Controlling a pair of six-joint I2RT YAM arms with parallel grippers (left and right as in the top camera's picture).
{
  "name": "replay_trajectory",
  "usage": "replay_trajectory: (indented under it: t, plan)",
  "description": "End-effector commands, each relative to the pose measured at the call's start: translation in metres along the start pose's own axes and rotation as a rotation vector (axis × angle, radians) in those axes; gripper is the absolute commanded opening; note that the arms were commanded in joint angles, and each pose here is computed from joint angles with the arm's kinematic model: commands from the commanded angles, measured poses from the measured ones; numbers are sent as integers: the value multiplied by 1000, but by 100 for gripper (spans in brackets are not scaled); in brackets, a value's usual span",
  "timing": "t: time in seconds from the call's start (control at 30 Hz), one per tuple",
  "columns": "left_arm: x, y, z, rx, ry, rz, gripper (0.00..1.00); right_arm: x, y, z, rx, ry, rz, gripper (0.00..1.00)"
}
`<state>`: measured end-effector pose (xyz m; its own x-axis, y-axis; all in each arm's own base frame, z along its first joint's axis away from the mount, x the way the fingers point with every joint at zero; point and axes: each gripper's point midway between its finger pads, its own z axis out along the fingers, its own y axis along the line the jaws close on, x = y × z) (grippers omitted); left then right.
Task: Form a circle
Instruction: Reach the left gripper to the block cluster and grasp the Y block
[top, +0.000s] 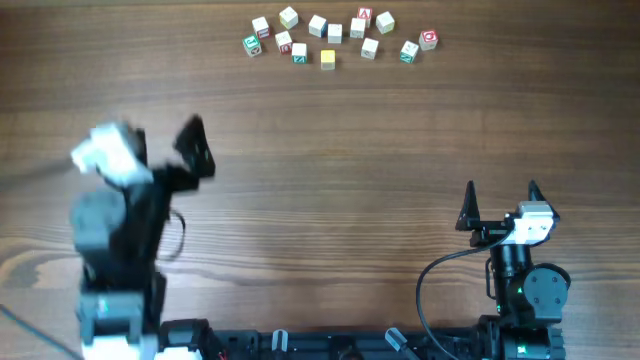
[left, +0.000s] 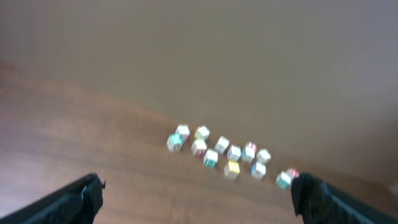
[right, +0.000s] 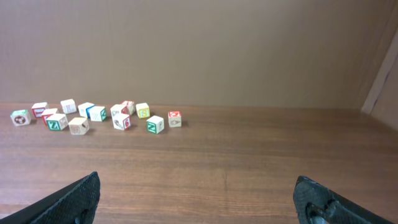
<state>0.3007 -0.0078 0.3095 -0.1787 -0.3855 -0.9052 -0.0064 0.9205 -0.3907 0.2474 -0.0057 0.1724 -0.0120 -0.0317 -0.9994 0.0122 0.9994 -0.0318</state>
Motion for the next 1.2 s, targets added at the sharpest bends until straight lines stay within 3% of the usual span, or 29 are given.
replay_trajectory:
  t: [0.0,0.17,0.33,0.4,0.47,0.67,0.93,1.17]
  plan:
    - [-29,-31,45,95,104,-7,100,-2,4,0,-21,-8,-18,100]
    - [-12,-31,85,130,168,-17,100,-2,4,0,-21,-8,-17,100]
    - [12,5,111,-41,218,-117,100,-2,4,0,-21,-8,-18,100]
    - [10,5,114,-39,203,-118,99,-2,4,0,-21,-8,-18,100]
    - [8,-6,119,-1,186,-33,100,-2,4,0,-21,-8,-18,100]
    - [10,-40,155,20,198,1,100,-2,4,0,-21,-8,-18,100]
    - [40,-84,251,66,304,22,100,-2,4,0,-21,-8,-18,100]
    - [67,-90,313,75,305,-10,99,-2,4,0,-21,-8,-17,100]
